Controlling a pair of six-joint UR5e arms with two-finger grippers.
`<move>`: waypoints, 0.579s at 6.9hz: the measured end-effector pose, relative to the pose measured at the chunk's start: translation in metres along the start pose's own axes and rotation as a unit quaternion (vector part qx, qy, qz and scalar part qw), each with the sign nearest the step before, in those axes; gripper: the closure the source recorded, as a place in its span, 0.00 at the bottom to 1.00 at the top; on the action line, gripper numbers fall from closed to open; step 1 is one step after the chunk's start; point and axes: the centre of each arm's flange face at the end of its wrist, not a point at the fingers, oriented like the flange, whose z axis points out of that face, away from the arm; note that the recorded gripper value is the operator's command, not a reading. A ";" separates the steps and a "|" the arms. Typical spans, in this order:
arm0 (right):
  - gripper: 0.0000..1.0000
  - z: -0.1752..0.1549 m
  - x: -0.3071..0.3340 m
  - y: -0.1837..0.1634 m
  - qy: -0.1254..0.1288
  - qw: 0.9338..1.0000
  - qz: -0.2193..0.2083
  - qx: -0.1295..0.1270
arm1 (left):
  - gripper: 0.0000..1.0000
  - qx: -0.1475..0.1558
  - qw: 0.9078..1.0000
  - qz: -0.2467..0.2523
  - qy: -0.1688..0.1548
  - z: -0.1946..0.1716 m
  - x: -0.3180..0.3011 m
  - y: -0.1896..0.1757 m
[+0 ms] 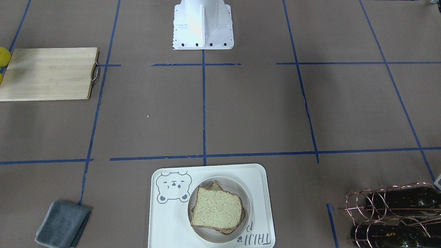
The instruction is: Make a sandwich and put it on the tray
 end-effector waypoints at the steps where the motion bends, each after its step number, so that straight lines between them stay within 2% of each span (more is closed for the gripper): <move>1: 0.00 0.000 0.000 -0.001 0.001 1.000 -0.006 0.005 | 0.00 -0.010 1.000 -0.014 0.003 0.003 -0.003 0.007; 4: 0.00 0.006 0.007 0.000 0.000 1.000 -0.007 0.006 | 0.00 -0.039 0.998 -0.055 0.010 0.009 -0.013 0.034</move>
